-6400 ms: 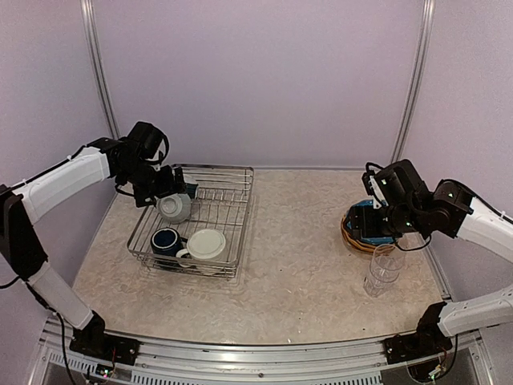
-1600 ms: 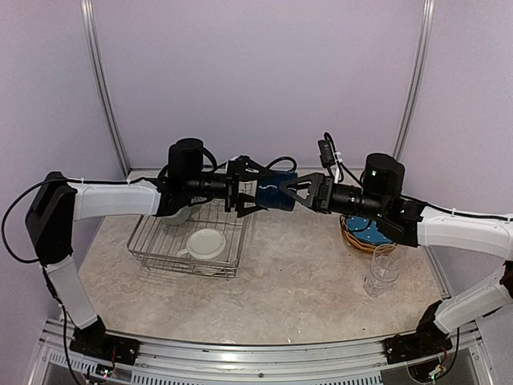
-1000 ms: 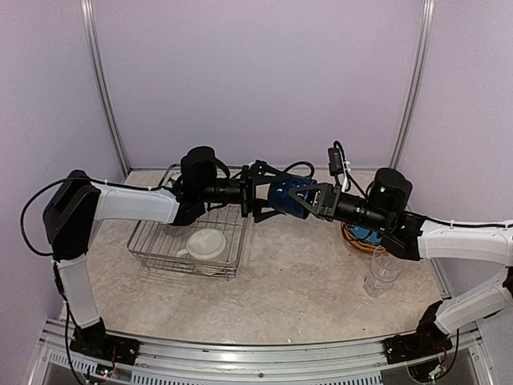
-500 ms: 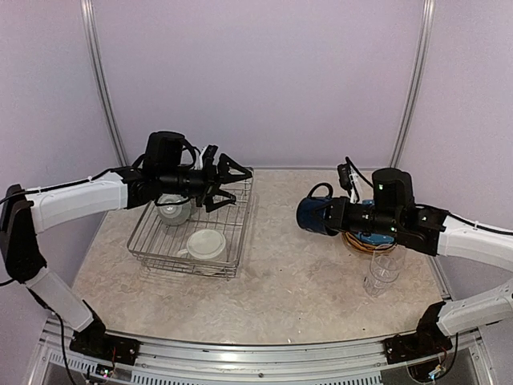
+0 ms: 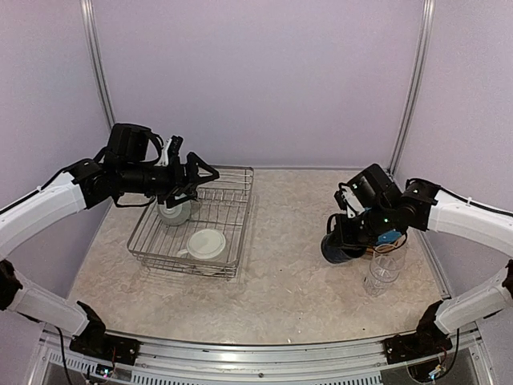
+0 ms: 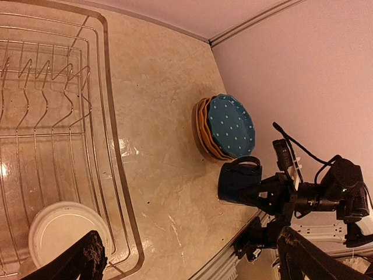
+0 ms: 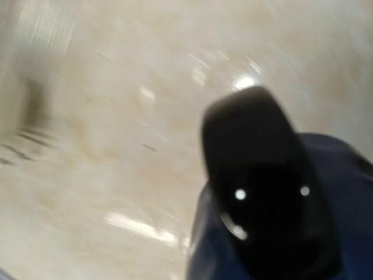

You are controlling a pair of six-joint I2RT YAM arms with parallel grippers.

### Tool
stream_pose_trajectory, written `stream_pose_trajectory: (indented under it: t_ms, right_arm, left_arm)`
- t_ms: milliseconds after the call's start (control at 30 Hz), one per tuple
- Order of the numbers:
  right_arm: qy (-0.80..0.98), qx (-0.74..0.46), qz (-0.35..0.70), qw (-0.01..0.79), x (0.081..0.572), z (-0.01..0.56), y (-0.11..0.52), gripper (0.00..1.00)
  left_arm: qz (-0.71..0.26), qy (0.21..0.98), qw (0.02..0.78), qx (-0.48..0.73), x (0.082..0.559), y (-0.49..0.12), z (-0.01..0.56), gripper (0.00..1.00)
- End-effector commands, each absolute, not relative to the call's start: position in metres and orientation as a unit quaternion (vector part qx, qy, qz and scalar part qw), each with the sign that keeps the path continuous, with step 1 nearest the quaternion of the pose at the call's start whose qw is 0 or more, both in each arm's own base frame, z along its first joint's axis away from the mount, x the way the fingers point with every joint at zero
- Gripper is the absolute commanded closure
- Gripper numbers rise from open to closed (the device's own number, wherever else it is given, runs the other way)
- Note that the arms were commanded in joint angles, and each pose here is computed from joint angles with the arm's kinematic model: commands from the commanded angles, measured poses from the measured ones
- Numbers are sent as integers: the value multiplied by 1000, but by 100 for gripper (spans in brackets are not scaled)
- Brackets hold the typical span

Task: Unload the mixed dishes from the dish rack
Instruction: Place the cup at the center of the board.

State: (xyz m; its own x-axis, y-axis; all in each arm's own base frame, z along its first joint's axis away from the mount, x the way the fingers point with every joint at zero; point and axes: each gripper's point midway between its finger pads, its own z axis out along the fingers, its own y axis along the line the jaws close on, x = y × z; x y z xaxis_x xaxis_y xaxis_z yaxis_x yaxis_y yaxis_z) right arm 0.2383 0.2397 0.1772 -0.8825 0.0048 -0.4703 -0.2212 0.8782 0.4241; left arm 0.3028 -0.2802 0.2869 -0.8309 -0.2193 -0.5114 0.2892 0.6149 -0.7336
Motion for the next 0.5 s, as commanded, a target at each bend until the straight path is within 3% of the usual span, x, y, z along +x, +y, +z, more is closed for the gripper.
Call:
stream_pose_trajectory:
  t_ms: [0, 300, 467]
  right_arm:
    - [968, -72, 156, 185, 236, 153, 226, 100]
    - [987, -80, 90, 105, 234, 108, 225, 100]
    - [991, -89, 67, 77, 232, 85, 225, 100]
  left_arm:
    - [-402, 869, 287, 27, 284, -261, 276, 1]
    - [-347, 891, 291, 41, 270, -239, 263, 1]
    - [-303, 919, 251, 31, 265, -229, 231, 1]
